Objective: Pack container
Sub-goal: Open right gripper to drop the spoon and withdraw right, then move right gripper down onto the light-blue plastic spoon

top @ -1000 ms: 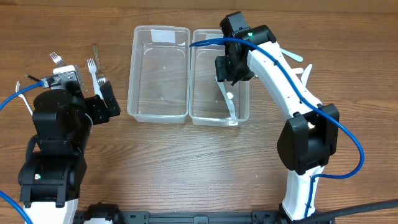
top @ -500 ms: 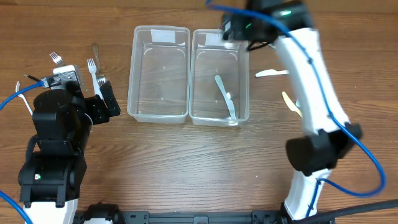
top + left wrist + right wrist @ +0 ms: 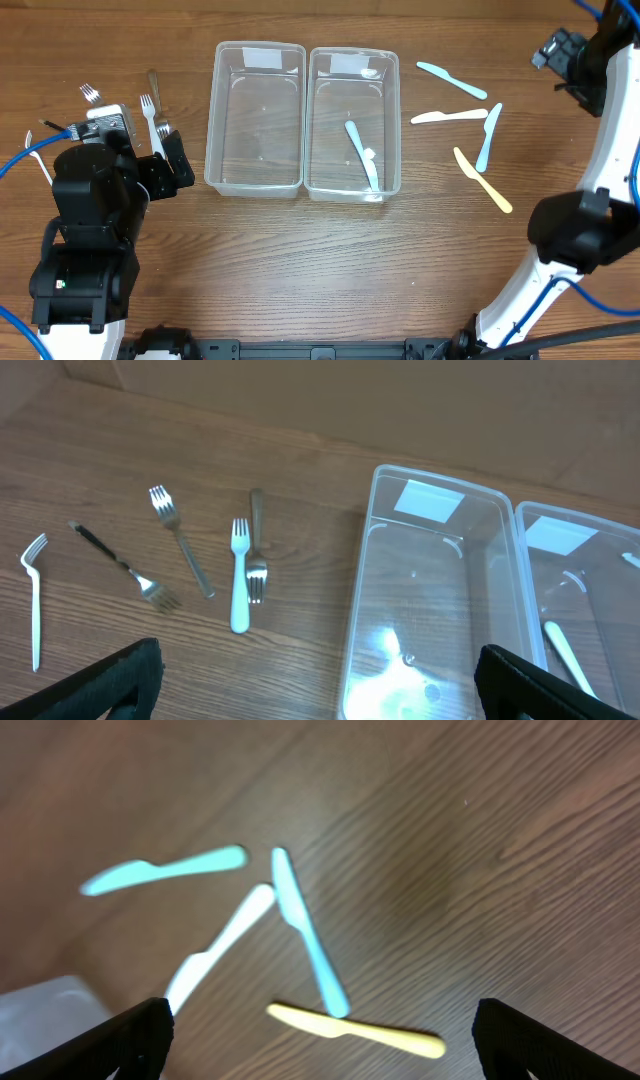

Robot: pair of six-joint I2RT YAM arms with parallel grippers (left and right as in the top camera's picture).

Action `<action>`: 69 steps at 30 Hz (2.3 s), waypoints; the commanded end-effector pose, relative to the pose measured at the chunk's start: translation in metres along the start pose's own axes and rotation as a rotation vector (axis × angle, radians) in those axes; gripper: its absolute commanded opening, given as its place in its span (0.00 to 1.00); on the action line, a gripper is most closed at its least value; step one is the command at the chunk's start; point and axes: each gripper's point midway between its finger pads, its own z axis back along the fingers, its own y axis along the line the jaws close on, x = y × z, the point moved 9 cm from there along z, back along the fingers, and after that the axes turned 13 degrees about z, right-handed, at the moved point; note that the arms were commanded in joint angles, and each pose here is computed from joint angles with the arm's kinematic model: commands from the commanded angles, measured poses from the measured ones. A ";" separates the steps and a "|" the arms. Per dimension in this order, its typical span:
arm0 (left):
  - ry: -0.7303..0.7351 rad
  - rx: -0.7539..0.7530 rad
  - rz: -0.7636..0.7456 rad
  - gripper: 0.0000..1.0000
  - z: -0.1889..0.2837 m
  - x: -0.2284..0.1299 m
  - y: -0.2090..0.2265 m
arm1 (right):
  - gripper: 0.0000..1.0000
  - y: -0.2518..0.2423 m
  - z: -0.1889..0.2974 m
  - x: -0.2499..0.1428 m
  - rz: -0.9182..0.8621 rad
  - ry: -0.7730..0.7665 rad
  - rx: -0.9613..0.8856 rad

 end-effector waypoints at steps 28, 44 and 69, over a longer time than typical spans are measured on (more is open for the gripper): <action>-0.022 -0.023 -0.014 1.00 0.005 0.008 -0.003 | 1.00 0.033 -0.079 -0.030 0.212 0.274 0.006; -0.021 -0.022 -0.015 1.00 0.005 0.008 -0.003 | 1.00 0.012 0.030 -0.113 0.192 0.091 0.035; -0.008 -0.016 -0.016 1.00 0.001 0.007 -0.003 | 1.00 0.021 -0.102 -0.061 0.463 -0.011 0.067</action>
